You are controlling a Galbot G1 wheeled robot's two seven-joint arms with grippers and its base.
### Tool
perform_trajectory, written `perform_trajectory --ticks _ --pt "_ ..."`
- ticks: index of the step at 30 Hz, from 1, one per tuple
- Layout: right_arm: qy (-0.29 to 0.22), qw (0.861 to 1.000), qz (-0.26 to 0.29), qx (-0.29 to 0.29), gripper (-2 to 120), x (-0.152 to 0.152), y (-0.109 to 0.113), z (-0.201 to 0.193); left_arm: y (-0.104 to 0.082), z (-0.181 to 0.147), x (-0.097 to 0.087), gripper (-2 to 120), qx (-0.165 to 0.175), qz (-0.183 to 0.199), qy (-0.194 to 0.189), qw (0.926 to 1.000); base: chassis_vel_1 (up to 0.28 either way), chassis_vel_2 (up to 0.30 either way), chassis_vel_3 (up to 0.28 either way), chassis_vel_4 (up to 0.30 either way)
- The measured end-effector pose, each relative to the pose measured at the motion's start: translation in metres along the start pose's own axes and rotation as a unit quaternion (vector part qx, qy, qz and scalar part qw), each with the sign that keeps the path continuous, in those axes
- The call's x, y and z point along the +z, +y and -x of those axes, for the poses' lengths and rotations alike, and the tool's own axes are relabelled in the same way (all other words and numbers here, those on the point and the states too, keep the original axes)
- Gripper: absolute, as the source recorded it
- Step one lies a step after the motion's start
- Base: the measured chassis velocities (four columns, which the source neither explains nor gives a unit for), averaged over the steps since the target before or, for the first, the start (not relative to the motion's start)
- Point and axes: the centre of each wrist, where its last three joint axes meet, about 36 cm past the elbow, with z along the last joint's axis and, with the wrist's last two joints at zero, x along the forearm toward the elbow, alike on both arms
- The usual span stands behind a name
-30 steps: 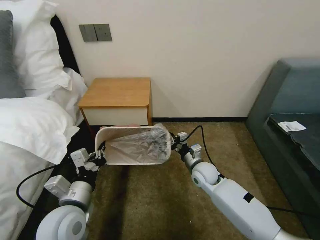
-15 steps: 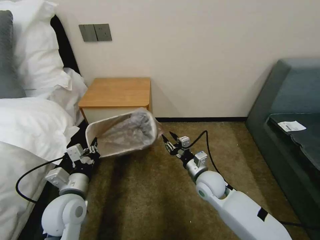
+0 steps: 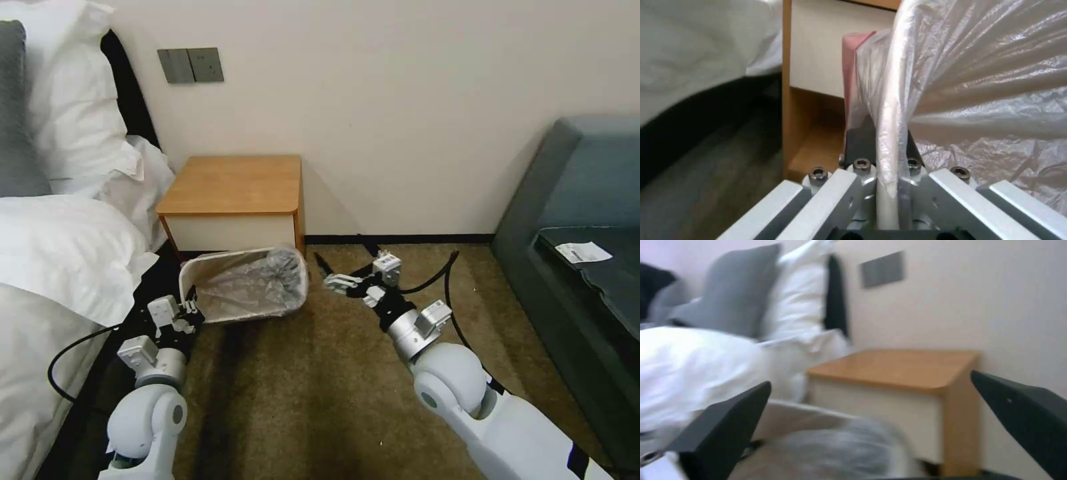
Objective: Pick up the garbage bag from the table and place it over the trash can.
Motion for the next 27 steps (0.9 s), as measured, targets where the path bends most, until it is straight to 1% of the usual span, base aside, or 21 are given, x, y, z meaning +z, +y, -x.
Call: perform_trajectory --ticks 1,3,4,6,8,9,11,13,14,16,17,18,19,21,22,25,26,27 --pt "0.000 1.000 0.000 0.000 111 0.000 0.000 0.000 0.000 0.000 0.000 0 0.000 0.000 0.000 1.0000 0.000 0.000 0.000 0.000" --pt "0.033 0.999 0.010 -0.022 113 -0.003 0.016 -0.001 -0.001 0.002 0.004 0 -0.002 0.026 -0.007 0.9996 0.000 0.000 0.000 0.000" --pt "0.033 0.999 0.010 -0.022 113 -0.003 0.016 -0.001 -0.001 0.002 0.004 0 -0.002 0.026 -0.007 0.9996 0.000 0.000 0.000 0.000" --pt "0.065 0.997 0.009 -0.033 114 -0.004 0.025 0.001 -0.003 0.003 0.007 0 -0.004 0.050 -0.015 0.9986 0.000 0.000 0.000 0.000" --pt "0.084 0.996 -0.003 -0.038 114 -0.005 0.029 0.007 -0.006 0.002 0.008 0 -0.002 0.059 -0.015 0.9982 0.000 0.000 0.000 0.000" --pt "0.084 0.996 -0.003 -0.038 114 -0.005 0.029 0.007 -0.006 0.002 0.008 0 -0.002 0.059 -0.015 0.9982 0.000 0.000 0.000 0.000" --pt "0.105 0.993 -0.026 -0.037 114 -0.008 0.029 0.019 -0.009 0.001 0.011 0 -0.003 0.075 -0.019 0.9970 0.000 0.000 0.000 0.000" --pt "0.127 0.989 -0.067 -0.045 111 -0.012 0.025 0.033 -0.013 0.000 0.014 0 -0.001 0.085 -0.019 0.9962 0.000 0.000 0.000 0.000" --pt "0.127 0.989 -0.067 -0.045 111 -0.012 0.025 0.033 -0.013 0.000 0.014 0 -0.001 0.085 -0.019 0.9962 0.000 0.000 0.000 0.000" --pt "0.141 0.980 -0.126 -0.063 107 -0.013 0.019 0.047 -0.016 0.000 0.015 0 0.002 0.089 -0.018 0.9959 0.000 0.000 0.000 0.000" --pt "0.141 0.980 -0.126 -0.063 107 -0.013 0.019 0.047 -0.016 0.000 0.015 0 0.002 0.089 -0.018 0.9959 0.000 0.000 0.000 0.000" --pt "0.143 0.974 -0.161 -0.075 105 -0.011 0.016 0.055 -0.017 -0.001 0.015 0 0.002 0.090 -0.018 0.9957 0.000 0.000 0.000 0.000" --pt "0.144 0.969 -0.182 -0.083 103 -0.010 0.014 0.059 -0.018 -0.001 0.015 0 0.002 0.091 -0.017 0.9957 0.000 0.000 0.000 0.000" --pt "0.150 0.957 -0.224 -0.106 95 -0.006 0.015 0.070 -0.019 0.000 0.014 0 0.001 0.091 -0.014 0.9958 0.000 0.000 0.000 0.000" --pt "0.150 0.957 -0.224 -0.106 95 -0.006 0.015 0.070 -0.019 0.000 0.014 0 0.001 0.091 -0.014 0.9958 0.000 0.000 0.000 0.000" --pt "0.146 0.949 -0.247 -0.130 81 -0.005 0.021 0.081 -0.019 0.000 0.014 0 -0.001 0.090 -0.012 0.9958 0.000 0.000 0.000 0.000" --pt "0.146 0.949 -0.247 -0.130 81 -0.005 0.021 0.081 -0.019 0.000 0.014 0 -0.001 0.090 -0.012 0.9958 0.000 0.000 0.000 0.000" --pt "0.140 0.947 -0.255 -0.135 76 -0.004 0.022 0.083 -0.018 0.001 0.014 0 -0.002 0.090 -0.012 0.9959 0.000 0.000 0.000 0.000"
